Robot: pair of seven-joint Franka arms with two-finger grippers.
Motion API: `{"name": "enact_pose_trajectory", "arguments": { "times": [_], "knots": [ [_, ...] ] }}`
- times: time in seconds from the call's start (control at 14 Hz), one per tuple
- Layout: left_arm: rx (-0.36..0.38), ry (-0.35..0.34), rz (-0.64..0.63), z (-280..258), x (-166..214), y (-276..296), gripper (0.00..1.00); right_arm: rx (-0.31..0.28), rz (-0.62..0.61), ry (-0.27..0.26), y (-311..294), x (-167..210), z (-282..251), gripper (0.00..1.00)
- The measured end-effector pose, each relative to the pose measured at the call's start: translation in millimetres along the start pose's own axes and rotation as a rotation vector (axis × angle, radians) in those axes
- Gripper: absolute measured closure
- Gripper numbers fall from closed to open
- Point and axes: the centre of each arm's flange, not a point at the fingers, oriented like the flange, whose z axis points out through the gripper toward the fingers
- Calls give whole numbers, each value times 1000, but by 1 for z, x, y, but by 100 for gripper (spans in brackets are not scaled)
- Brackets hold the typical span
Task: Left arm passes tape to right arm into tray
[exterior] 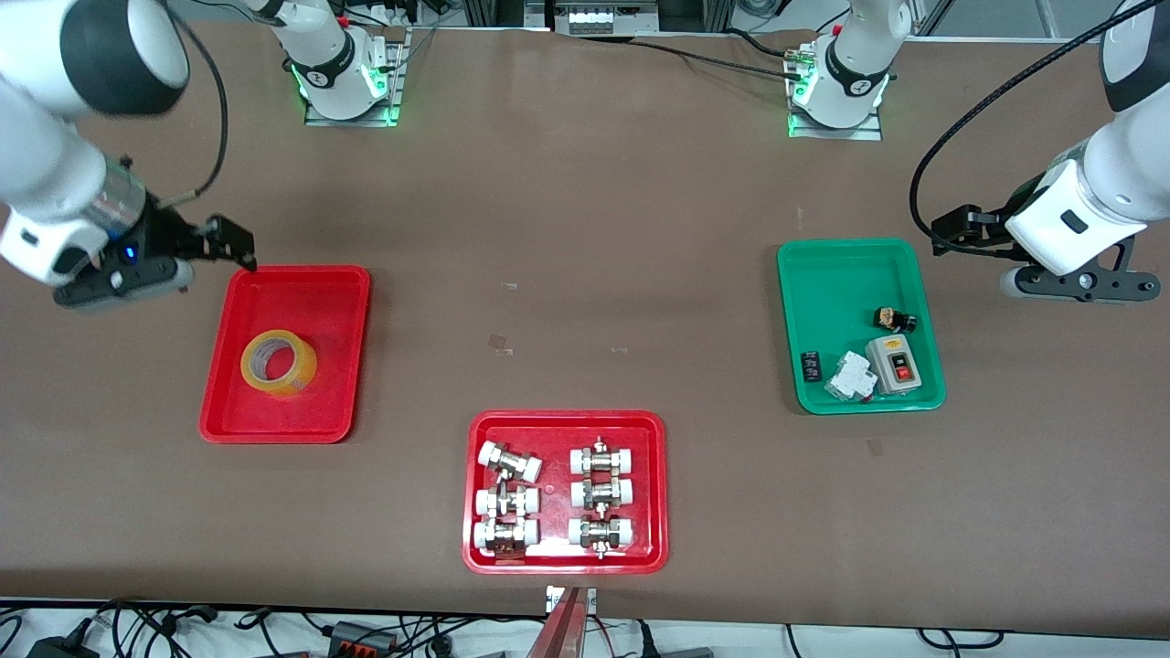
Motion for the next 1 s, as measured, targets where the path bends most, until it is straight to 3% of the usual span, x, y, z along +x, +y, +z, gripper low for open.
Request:
{"name": "enact_pose_trajectory", "arguments": {
  "times": [0.36,0.64,1.0],
  "knots": [
    [0,0,0,0,0,0,0,-21,72,20,-4,-19,-36,0],
    [0,0,-1,0,0,0,0,-43,256,11,0,-12,-74,0],
    [0,0,-1,0,0,0,0,-42,278,11,0,-9,-84,0]
  ]
}}
